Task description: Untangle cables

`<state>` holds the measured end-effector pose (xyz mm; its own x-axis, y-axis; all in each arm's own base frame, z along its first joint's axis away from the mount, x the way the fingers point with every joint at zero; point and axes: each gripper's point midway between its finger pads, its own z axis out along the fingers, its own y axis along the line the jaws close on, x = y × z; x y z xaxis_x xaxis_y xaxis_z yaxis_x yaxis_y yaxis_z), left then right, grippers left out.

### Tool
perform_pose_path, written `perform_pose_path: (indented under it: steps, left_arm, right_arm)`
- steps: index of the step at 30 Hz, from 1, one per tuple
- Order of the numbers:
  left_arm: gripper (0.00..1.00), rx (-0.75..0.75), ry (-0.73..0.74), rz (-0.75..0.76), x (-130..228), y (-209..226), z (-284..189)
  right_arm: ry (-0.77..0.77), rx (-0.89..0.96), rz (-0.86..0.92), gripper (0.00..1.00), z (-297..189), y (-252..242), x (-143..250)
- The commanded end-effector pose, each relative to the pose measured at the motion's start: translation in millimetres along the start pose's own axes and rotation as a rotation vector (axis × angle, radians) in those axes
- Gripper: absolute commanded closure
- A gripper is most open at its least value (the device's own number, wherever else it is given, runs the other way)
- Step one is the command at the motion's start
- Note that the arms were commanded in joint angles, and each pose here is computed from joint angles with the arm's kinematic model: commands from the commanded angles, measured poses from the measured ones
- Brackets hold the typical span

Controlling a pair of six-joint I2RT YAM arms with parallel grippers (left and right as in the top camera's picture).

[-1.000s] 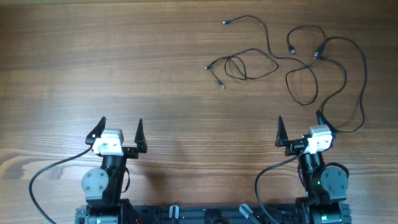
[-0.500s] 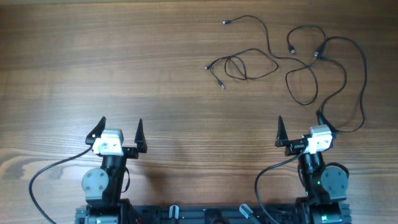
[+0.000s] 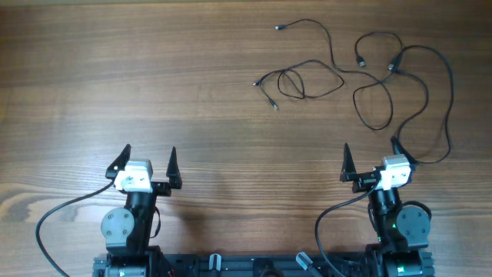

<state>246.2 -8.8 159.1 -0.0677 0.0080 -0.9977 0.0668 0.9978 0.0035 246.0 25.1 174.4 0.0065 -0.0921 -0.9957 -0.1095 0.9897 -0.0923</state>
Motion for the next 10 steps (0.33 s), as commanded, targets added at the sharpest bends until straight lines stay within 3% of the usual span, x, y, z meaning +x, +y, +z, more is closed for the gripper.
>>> perform_pose_path:
  steps: [1, 10]
  left_arm:
    - [0.0, -0.016, 0.003, 0.018, 1.6, 3.2, -0.3]
    - [0.0, -0.016, 0.003, 0.018, 1.7, 3.1, -0.3]
  right_arm:
    - [-0.008, -0.015, -0.012, 0.01, -0.5, 2.3, -1.3]
    - [-0.008, -0.015, -0.012, 0.0, -0.5, 2.3, -1.3]
